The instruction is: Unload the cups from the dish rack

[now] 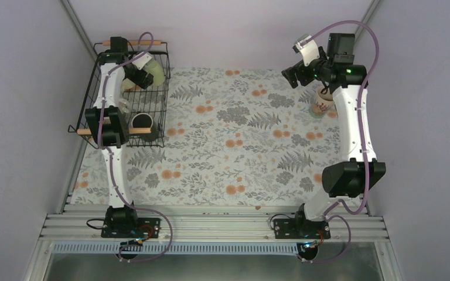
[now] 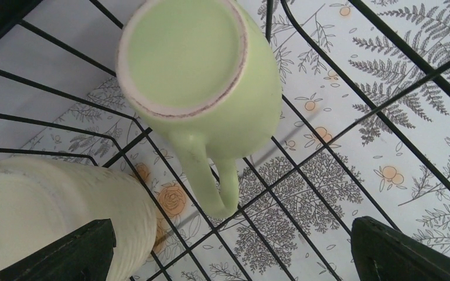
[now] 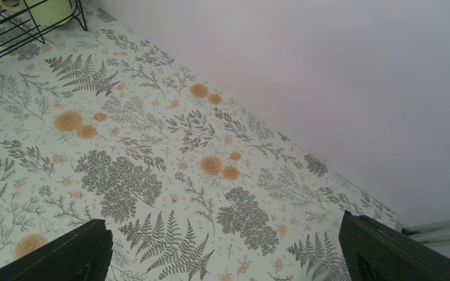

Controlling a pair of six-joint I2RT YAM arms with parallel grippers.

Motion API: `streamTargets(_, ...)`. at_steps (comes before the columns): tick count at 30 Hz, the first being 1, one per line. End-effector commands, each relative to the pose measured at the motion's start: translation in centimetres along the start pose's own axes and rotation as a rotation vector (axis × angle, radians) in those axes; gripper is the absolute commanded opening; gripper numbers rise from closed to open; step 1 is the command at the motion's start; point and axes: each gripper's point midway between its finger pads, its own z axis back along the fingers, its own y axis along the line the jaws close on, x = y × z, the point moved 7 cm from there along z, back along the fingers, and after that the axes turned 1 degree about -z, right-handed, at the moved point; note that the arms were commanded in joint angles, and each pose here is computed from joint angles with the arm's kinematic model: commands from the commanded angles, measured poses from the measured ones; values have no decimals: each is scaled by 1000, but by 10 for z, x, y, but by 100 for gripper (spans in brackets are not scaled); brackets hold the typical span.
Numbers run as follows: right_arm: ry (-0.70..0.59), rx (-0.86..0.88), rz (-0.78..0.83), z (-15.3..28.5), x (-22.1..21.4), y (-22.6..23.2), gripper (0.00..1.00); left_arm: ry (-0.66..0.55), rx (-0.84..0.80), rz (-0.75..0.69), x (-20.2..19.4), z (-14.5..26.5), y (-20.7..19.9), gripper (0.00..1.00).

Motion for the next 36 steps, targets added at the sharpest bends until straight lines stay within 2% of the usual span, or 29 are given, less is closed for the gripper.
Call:
streamTargets(1, -65, 6, -4, 10, 8, 6, 100, -21, 24, 49, 2, -3, 5, 100)
streamTargets(13, -62, 29, -18, 2, 0, 10, 100, -18, 0, 61, -4, -31, 7, 100)
streamTargets(21, -53, 41, -22, -3, -2, 11, 100, -67, -56, 67, -1, -37, 2, 99)
streamTargets(26, -49, 37, -16, -6, -5, 11, 100, -74, -91, 62, -3, -41, -1, 90)
streamTargets(30, -50, 38, -16, -8, -5, 11, 100, -65, -99, 57, -6, -45, -2, 76)
streamTargets(36, -58, 51, -21, -11, -4, 13, 100, -56, -100, 63, -10, -51, -1, 62)
